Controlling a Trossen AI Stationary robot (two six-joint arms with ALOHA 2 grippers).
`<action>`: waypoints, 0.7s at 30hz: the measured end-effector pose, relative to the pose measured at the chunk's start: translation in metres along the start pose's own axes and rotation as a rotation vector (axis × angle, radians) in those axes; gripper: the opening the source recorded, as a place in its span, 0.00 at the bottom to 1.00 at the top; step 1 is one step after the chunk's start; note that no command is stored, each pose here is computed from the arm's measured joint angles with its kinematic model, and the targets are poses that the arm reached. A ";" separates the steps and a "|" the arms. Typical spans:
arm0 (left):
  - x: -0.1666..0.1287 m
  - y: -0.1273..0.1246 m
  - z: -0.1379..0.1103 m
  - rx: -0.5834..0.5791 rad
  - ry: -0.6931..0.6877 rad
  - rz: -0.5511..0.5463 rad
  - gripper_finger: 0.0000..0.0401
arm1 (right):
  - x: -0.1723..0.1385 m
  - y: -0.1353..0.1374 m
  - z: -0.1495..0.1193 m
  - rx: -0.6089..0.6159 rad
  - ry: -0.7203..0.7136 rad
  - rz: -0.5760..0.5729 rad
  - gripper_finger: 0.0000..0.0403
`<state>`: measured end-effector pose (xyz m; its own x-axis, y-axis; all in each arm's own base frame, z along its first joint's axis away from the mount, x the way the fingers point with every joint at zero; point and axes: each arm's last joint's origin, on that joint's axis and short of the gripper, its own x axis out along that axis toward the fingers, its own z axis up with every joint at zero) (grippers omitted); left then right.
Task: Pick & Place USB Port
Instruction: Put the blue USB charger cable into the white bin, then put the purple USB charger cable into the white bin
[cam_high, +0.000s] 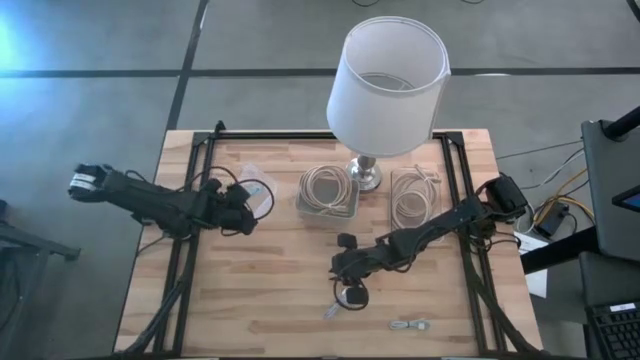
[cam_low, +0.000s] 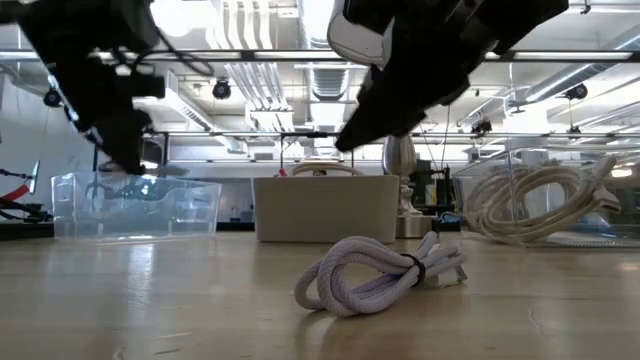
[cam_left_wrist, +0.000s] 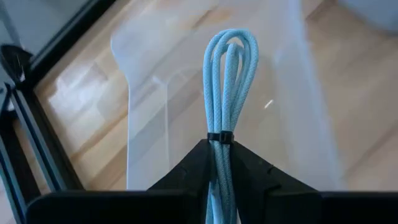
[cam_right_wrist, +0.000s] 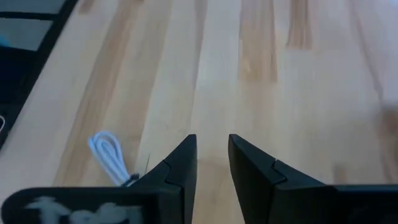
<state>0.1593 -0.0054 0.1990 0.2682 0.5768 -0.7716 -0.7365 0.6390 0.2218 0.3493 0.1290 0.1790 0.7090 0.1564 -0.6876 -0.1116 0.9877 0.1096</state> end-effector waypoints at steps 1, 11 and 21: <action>0.004 0.001 -0.003 0.001 0.007 0.007 0.15 | 0.000 0.000 0.002 -0.023 -0.021 -0.002 0.21; 0.018 0.006 -0.014 0.002 0.072 0.023 0.26 | -0.002 0.001 0.018 -0.149 -0.160 -0.004 0.17; 0.009 0.002 -0.001 0.042 0.038 -0.009 0.37 | -0.001 0.003 0.016 -0.165 -0.134 0.067 0.33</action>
<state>0.1592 0.0007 0.1920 0.2500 0.5519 -0.7955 -0.7072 0.6653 0.2393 0.3590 0.1318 0.1918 0.7813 0.2310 -0.5798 -0.2662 0.9636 0.0251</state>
